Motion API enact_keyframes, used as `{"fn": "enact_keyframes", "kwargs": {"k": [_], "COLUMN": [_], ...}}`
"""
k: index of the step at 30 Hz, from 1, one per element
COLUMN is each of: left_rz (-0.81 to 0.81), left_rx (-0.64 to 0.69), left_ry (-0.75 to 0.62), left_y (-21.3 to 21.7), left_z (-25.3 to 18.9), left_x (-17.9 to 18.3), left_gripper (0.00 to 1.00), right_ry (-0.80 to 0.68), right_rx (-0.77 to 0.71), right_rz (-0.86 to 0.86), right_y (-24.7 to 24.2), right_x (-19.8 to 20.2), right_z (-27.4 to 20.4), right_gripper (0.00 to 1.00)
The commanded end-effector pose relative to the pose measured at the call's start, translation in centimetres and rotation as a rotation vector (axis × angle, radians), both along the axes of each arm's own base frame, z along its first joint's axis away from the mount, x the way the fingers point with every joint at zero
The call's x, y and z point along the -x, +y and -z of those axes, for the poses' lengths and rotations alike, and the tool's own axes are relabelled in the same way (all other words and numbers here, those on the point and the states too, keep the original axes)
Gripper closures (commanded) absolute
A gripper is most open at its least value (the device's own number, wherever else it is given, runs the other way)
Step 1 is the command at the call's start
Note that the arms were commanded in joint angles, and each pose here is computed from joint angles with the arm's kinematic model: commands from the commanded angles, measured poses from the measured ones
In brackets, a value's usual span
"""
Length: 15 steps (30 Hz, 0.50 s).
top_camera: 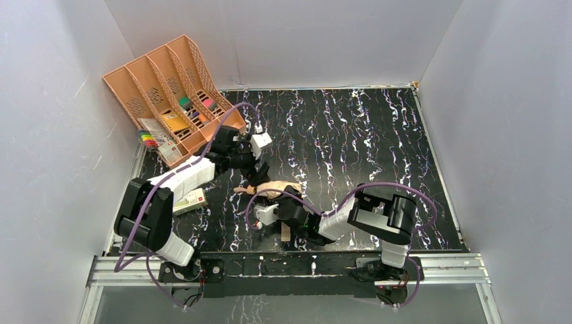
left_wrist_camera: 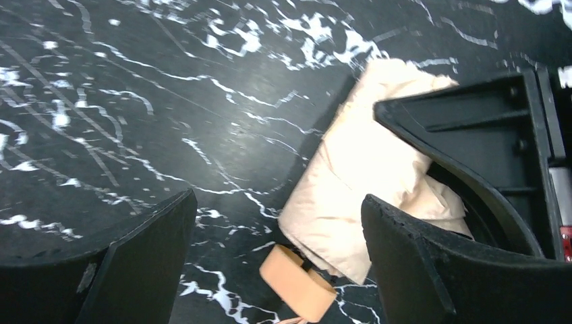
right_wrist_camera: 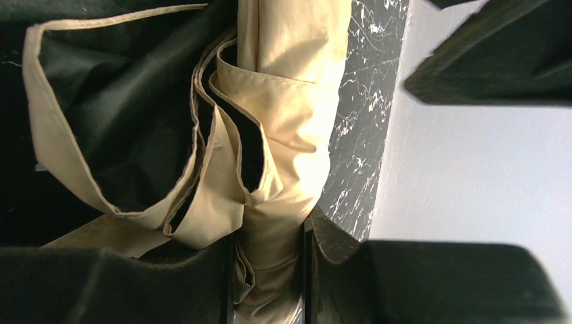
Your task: Put away the umbrella
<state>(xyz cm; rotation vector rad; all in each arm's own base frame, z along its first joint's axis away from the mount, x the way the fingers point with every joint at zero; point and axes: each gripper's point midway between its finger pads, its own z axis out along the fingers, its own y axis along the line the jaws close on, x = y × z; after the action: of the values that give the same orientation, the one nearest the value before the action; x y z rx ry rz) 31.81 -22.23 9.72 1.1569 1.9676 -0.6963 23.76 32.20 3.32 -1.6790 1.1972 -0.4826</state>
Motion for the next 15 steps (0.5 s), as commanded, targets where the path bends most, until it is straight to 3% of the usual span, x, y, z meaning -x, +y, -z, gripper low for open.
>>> {"fn": "enact_keyframes", "kwargs": {"k": [1,4,8,15], "left_rz": [0.138,0.186,0.226,0.253], "left_rx": [-0.107,-0.167,-0.12,-0.059], "left_ry": [0.016,-0.026,-0.033,0.104], "left_y": [0.3,1.2,0.4,-1.8], "left_z": [2.5,3.5,2.9,3.4], "left_x": [4.1,5.4,6.0,5.5], "left_gripper": [0.1,0.1,0.1,0.12], "right_ry": [0.267,0.273,0.283,0.282], "right_rx": [0.311,0.31,0.318,0.314], "right_rz": [-0.192,-0.196,-0.202,-0.203], "right_y": [-3.8,-4.0,-4.2,-4.0], "right_x": [5.6,5.8,6.0,6.2], "right_z": [9.1,9.1,9.1,9.0], "right_gripper": [0.72,0.72,0.73,0.73]}}
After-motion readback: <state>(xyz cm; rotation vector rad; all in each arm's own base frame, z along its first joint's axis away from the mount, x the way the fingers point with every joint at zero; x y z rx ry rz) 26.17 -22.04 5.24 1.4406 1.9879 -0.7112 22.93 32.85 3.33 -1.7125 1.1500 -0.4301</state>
